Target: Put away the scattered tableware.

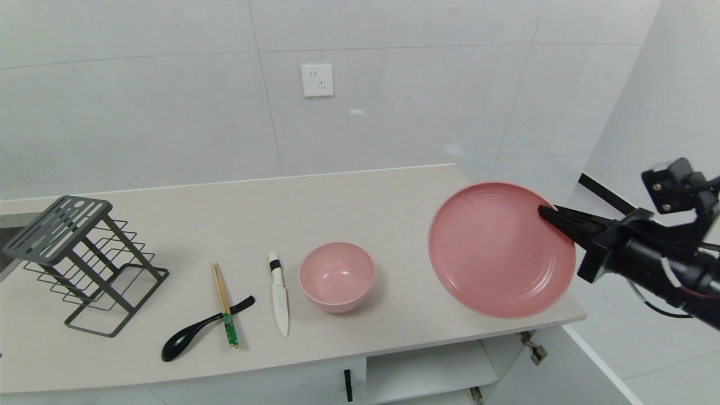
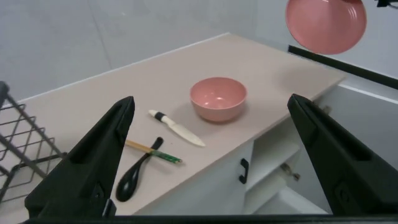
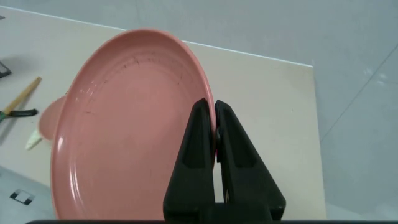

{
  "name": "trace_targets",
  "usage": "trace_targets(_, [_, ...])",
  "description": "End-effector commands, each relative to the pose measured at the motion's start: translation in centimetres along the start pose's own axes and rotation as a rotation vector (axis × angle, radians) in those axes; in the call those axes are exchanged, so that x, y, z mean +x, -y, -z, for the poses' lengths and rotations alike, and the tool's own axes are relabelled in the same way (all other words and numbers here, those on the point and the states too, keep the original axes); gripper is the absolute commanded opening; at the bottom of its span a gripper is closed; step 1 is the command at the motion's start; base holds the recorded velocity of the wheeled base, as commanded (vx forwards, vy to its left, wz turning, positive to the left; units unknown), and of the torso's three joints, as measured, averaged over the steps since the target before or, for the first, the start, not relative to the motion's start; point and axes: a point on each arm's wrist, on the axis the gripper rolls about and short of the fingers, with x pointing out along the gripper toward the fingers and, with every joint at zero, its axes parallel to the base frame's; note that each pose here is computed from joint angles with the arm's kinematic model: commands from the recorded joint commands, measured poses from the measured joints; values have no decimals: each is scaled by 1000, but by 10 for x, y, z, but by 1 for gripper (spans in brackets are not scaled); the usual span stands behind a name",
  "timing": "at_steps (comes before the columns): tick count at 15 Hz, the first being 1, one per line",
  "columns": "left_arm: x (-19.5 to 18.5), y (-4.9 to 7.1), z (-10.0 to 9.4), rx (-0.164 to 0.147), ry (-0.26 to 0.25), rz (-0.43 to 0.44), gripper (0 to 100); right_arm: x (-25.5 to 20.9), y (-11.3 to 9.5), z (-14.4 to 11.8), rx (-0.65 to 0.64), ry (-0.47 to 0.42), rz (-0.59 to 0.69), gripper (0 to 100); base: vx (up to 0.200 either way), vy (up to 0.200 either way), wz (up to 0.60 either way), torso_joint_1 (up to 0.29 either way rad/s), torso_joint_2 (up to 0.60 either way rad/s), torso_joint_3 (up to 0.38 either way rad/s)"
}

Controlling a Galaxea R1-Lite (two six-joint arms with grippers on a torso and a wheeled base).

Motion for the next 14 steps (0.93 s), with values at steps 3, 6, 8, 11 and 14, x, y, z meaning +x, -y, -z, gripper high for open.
trace_targets(3, [48,-27,-24,-56,-164,84,100,-46,5,-16,-40,159,40,0,0,0,0,0,0,0])
trace_targets(6, [73,-32,-17,-105,-238,196,100,-43,20,-8,-58,174,65,0,0,0,0,0,0,0])
trace_targets(8, [86,-35,-12,-109,-246,212,100,-44,18,-1,-55,156,38,0,0,0,0,0,0,0])
trace_targets(11, [109,-44,-6,-140,-288,216,100,-42,14,-3,-58,168,11,0,0,0,0,0,0,0])
trace_targets(14, [159,-62,11,-147,-305,222,100,-43,13,-4,-63,172,10,0,0,0,0,0,0,0])
